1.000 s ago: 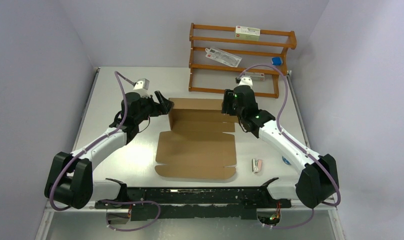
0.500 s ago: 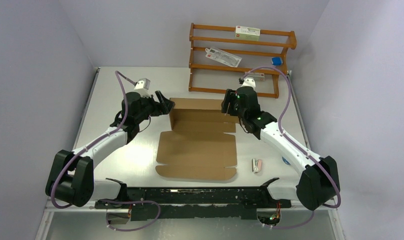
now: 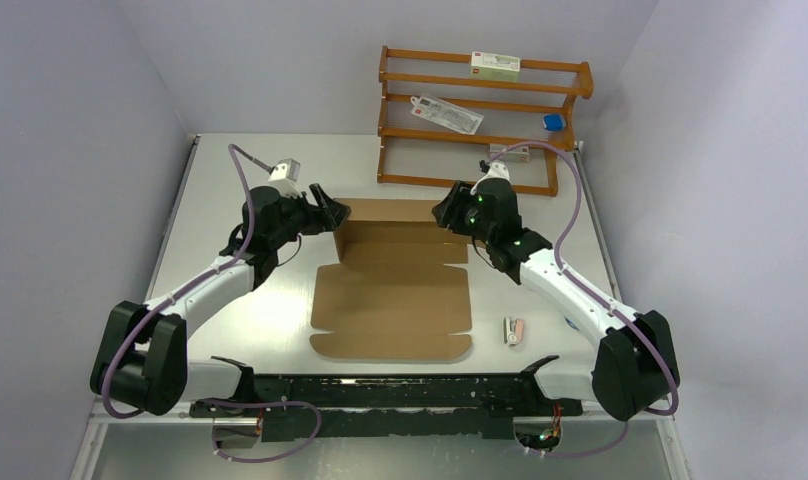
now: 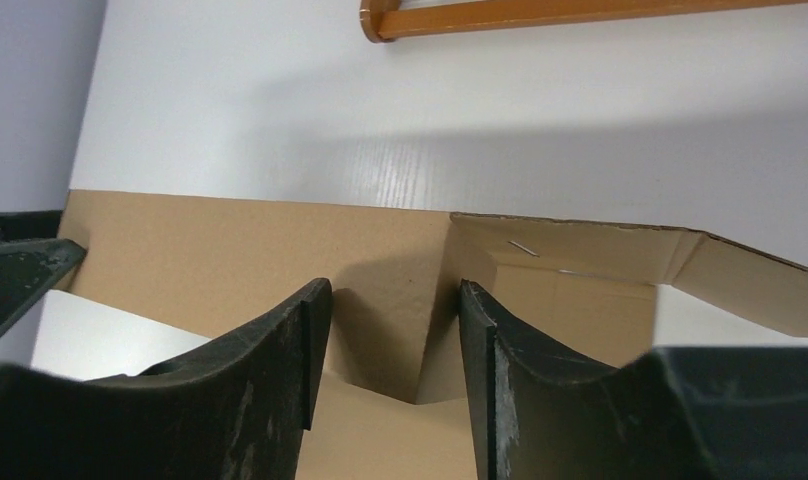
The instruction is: Fold the paper box
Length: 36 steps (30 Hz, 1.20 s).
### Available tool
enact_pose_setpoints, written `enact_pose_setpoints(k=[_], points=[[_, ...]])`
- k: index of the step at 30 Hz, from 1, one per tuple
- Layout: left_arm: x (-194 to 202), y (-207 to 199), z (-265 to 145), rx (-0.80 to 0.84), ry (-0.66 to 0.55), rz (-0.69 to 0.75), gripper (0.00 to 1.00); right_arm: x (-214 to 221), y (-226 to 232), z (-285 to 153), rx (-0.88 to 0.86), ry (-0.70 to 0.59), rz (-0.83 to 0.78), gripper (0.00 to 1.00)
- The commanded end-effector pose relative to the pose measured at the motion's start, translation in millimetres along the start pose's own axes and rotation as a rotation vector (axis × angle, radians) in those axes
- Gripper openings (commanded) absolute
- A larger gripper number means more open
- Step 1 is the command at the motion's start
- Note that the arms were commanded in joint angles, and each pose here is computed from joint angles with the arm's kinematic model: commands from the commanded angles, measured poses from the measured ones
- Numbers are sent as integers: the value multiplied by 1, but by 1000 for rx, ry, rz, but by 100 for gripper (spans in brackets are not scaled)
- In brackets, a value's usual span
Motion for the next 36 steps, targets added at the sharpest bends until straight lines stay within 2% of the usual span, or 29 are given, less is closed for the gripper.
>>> enact_pose_setpoints(k=[1, 13, 26, 28, 36], points=[[10, 4, -9, -3, 36, 0, 82, -3, 9, -2, -98, -24, 70, 50], [14, 2, -22, 9, 26, -8, 82, -2, 13, -4, -231, -54, 208, 37], [19, 13, -33, -61, 9, -1, 82, 6, 6, -11, -288, -65, 285, 34], [19, 16, -35, -83, 0, 9, 83, 5, 3, -13, -281, -76, 275, 36], [12, 22, -38, -158, -18, 44, 85, -14, -17, -33, -167, -178, 138, 55]])
Point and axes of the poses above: each gripper's point midway between its finger pads, its own z axis out along the fingers, its own y axis along the line the jaws close on, x = y × z, the point moved 6 cm from there along -z, back along the fingers, and after that the axes turned 9 degrees about -z, right-handed, at the moved point
